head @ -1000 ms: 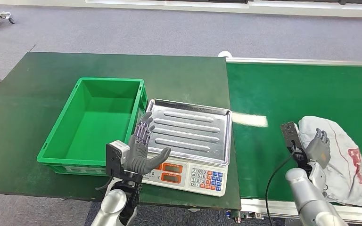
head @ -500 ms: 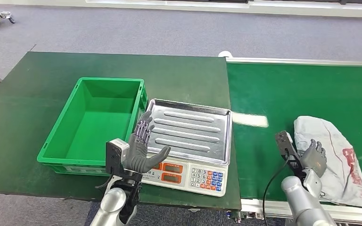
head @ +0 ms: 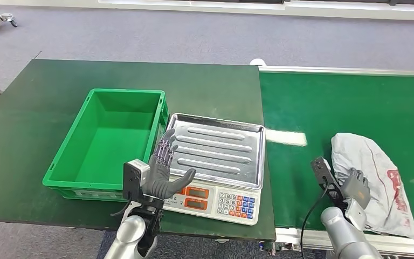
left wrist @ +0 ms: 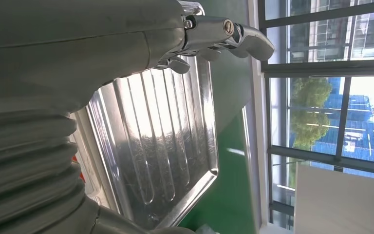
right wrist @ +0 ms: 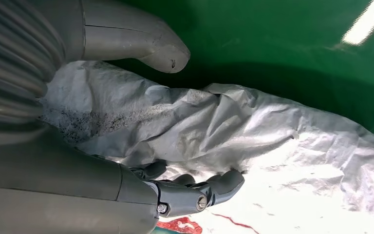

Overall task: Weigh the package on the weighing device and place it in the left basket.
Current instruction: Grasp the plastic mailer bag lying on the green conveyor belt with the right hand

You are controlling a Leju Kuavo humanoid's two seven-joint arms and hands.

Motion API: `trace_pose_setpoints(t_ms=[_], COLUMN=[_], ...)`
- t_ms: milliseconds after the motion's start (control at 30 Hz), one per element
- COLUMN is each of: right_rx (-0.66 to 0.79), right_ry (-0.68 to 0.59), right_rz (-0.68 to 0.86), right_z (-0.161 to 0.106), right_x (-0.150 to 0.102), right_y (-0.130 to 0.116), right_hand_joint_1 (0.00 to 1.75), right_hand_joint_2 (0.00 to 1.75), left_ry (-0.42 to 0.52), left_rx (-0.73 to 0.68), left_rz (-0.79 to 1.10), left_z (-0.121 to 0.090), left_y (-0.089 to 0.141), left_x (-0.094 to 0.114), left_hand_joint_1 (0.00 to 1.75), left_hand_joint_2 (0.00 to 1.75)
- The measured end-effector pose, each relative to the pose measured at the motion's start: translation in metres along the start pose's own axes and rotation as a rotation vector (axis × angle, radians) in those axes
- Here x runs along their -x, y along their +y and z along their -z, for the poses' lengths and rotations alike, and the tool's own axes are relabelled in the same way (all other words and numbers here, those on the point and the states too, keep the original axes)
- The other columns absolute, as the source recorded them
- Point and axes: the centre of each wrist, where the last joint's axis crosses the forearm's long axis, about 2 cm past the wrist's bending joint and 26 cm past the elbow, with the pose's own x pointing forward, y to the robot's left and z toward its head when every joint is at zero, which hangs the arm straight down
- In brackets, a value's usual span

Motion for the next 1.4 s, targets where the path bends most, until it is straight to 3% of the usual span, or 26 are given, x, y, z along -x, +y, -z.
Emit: trace_pose_setpoints(t_ms=[167,533,667,1000,1400], right_rx=[-0.01,-0.192,-0.21,-0.183,-0.045], right_ry=[0.04,0.164,0.149,0.061,-0.129], right_rz=[-0.05,-0.165,-0.169,-0.12,0.051], right_z=[-0.001,0.001,0.0,-0.002,-0.004], right_x=[0.0,-0.008,-0.01,-0.01,-0.018], right_y=[0.002,0.006,0.008,0.01,0.008], right_hand_joint_1=[0.0,0.0,1.75,1.75,1.75], right_hand_joint_2=[1.75,1.75,1.75,1.75,1.75], left_ry=[0.004,0.005,0.005,0.005,0.004], left_rx=[0.0,0.007,0.007,0.004,-0.006], left_rz=[-0.001,-0.013,-0.015,-0.018,-0.013], left_z=[0.0,0.003,0.005,0.005,0.004], left_y=[0.0,0.0,0.0,0.0,0.001], left_x=[0.001,0.001,0.001,0.0,0.0], left_hand_joint_1=[0.0,0.0,0.0,0.0,0.0], left_hand_joint_2=[1.75,1.75,1.75,1.75,1.75])
